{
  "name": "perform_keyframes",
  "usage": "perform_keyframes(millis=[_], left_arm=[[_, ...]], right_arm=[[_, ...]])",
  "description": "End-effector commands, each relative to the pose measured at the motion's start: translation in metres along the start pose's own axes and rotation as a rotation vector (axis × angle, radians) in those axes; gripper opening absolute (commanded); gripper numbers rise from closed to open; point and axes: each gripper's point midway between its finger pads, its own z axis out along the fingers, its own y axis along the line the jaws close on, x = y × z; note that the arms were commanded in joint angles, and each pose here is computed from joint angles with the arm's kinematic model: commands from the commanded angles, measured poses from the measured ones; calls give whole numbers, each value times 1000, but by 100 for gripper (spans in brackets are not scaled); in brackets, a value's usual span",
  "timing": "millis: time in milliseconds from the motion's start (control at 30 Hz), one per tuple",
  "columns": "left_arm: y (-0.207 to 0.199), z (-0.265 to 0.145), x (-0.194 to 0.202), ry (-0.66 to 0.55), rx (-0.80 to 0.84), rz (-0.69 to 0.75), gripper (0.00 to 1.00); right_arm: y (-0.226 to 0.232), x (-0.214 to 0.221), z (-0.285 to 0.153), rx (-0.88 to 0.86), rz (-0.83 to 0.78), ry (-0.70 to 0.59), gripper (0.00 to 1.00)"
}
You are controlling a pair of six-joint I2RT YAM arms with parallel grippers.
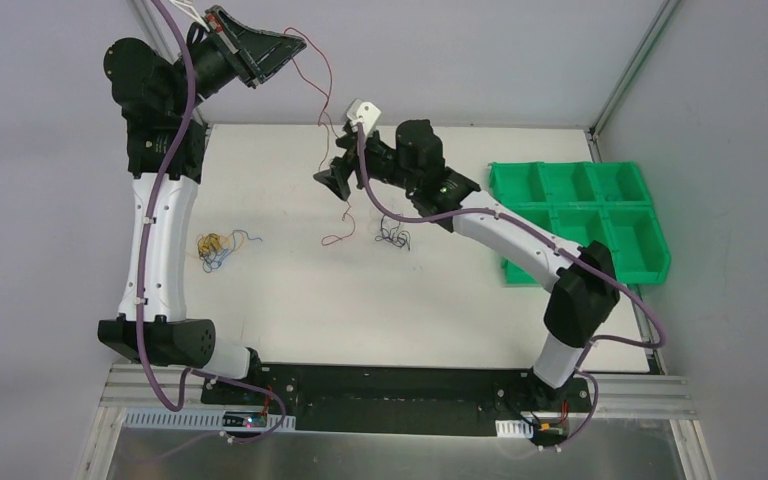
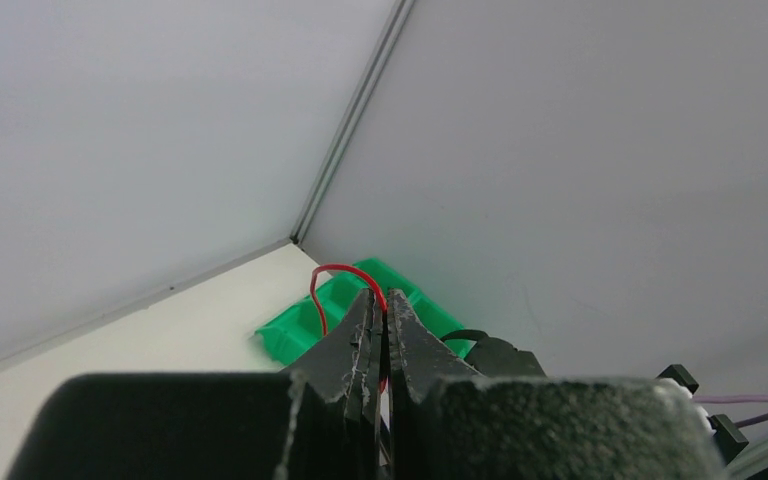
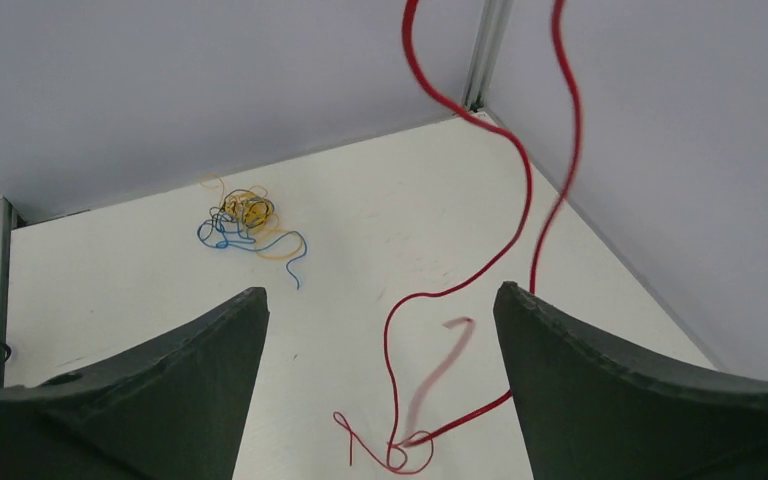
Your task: Untangle the cables
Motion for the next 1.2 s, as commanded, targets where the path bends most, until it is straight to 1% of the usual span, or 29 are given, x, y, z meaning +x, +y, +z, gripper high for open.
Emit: perform_keyframes(millis=[0,167,333,433,567,667,700,733,767,867,933,967,1000,1033,1067,1100,1133,1167], left_arm=[[-26,3,-12,-23,77,65,0],[-29,5,-12,-22,91,68,0],[-35,5,-11,-18,109,70,0],[-41,7,-7,-10,126,66,0],[-50,9,-6,-6,152,75,0],[-53,10,-6,-7,159,81,0],[-53,11,-6,-7,159,81,0],[-53,11,-7,-7,158,82,0],[-54,11,-7,-9,156,82,0],[-57,9,-8,-11,156,86,0],[-58,8,-9,-14,150,97,0],[-57,7,-8,-14,145,102,0],[-57,6,-9,-17,142,107,0],[-58,5,-8,-16,140,106,0],[-59,4,-8,-17,142,100,0],[-59,4,-8,-16,142,93,0],[-59,4,-7,-16,142,87,0],[-59,4,-7,-15,143,84,0]], right_arm=[[8,-61,-36,-10,-91,-150,85],[16,-65,-60,-28,-63,-157,82],[-7,-72,-73,71,-39,-163,83],[-17,-70,-66,96,-37,-156,87],[-21,-66,-49,74,-31,-150,91],[-21,-62,-35,47,-18,-156,91],[-21,-61,-31,37,-13,-159,88],[-21,-59,-28,29,-9,-160,83],[-24,-56,-25,25,-6,-159,71],[-32,-47,-21,33,-1,-156,40],[-40,-40,-22,49,13,-151,24],[-44,-39,-24,58,24,-149,20],[-47,-37,-25,63,31,-148,19],[-50,-37,-26,70,37,-148,21],[-52,-36,-26,77,45,-146,27],[-54,-36,-26,83,54,-150,40],[-55,-37,-25,79,65,-153,49],[-53,-39,-23,70,75,-158,55]])
